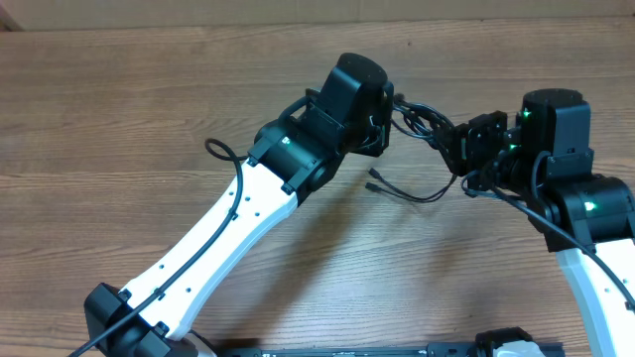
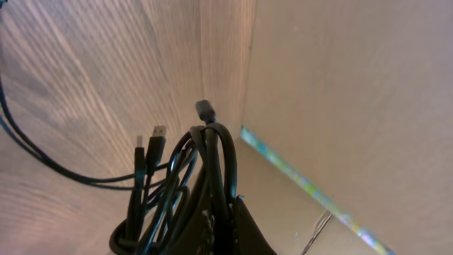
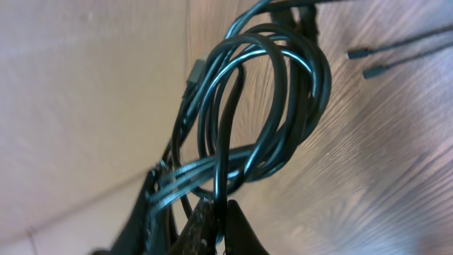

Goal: Untangle cables

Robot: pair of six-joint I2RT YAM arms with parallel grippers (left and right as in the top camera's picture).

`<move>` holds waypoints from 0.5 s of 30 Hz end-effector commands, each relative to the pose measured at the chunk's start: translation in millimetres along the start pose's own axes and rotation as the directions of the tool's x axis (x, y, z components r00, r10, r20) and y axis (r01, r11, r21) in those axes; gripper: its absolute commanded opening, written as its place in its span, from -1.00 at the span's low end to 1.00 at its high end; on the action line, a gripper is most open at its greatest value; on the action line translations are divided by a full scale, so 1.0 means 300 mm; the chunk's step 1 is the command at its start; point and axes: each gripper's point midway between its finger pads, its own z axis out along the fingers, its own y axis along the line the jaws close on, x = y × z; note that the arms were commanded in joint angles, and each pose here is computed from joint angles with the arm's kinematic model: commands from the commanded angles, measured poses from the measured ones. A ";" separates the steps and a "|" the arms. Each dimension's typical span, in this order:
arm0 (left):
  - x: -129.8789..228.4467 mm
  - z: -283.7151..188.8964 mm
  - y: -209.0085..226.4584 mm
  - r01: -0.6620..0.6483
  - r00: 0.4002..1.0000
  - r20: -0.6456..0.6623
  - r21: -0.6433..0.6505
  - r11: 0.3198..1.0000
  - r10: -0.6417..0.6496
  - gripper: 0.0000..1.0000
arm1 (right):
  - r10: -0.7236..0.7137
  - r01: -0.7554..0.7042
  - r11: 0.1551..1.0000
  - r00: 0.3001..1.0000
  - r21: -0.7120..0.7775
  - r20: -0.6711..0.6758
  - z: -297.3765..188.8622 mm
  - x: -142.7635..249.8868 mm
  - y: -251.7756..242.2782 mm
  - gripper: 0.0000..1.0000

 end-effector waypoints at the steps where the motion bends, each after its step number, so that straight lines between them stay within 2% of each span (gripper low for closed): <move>1: -0.067 -0.017 -0.064 0.027 0.997 0.076 0.067 0.997 -0.032 -0.92 | -0.305 0.302 0.951 0.951 -0.061 -0.051 -0.026 0.049 0.041 -0.93; 5: -0.120 -0.020 -0.091 0.043 0.993 0.107 0.085 0.995 -0.052 -0.92 | -0.483 0.470 0.874 0.869 -0.121 -0.110 -0.032 0.099 0.048 -0.93; 8: -0.172 -0.024 -0.115 0.052 0.989 0.132 0.099 0.994 -0.065 -0.92 | -0.623 0.598 0.780 0.767 -0.185 -0.150 -0.041 0.144 0.043 -0.93; 13: -0.222 -0.029 -0.137 0.053 0.986 0.152 0.108 0.993 -0.069 -0.92 | -0.739 0.723 0.672 0.643 -0.161 -0.199 -0.044 0.160 -0.038 -0.93; 15: -0.227 -0.029 -0.140 0.057 0.986 0.147 0.106 0.993 -0.073 -0.92 | -0.751 0.741 0.656 0.625 -0.140 -0.214 -0.045 0.157 -0.065 -0.93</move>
